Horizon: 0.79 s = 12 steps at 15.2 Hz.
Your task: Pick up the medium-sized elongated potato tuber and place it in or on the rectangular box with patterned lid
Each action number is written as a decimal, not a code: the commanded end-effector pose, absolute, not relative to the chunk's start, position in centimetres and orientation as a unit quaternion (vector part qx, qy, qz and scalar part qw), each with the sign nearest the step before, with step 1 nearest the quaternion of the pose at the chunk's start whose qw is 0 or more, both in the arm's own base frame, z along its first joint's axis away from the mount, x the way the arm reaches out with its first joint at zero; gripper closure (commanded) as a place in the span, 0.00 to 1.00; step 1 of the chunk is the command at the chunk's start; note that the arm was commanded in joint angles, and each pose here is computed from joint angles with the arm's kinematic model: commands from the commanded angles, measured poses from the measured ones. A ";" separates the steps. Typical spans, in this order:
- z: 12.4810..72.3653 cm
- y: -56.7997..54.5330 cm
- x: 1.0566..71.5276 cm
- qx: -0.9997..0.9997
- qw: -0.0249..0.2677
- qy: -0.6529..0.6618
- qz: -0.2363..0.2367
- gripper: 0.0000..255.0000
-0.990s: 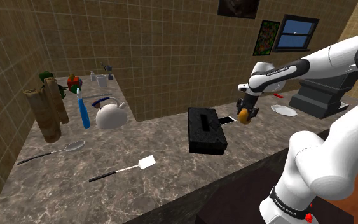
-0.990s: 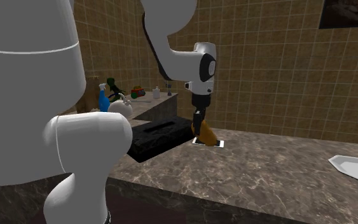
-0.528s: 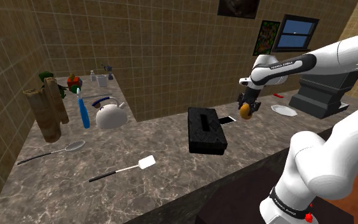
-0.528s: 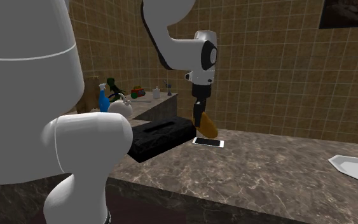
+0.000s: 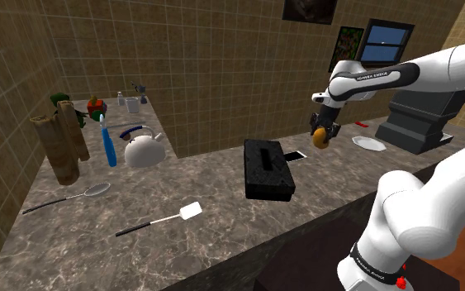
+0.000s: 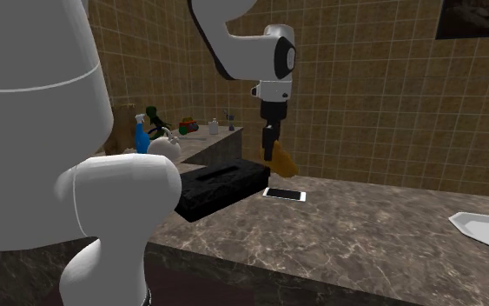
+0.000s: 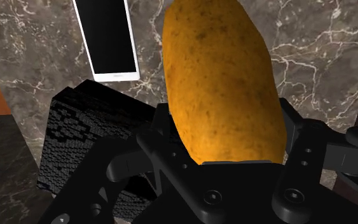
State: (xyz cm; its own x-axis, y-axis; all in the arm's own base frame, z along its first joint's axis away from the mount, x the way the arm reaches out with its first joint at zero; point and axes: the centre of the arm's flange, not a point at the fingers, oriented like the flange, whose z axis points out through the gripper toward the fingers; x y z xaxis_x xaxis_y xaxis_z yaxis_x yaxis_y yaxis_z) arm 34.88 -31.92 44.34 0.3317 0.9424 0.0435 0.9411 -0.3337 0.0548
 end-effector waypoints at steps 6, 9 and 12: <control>44.8 -25.3 40.5 0.816 0.010 0.577 0.034 1.00; 44.9 -22.3 43.0 0.816 0.010 0.577 0.034 1.00; 44.9 -19.2 45.5 0.816 0.010 0.577 0.034 1.00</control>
State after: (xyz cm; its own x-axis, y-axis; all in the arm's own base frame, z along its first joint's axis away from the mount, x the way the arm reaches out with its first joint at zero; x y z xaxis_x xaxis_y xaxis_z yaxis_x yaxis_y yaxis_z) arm 44.63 -20.42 45.05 0.3308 0.9427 0.0429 0.9414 -0.3328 0.0545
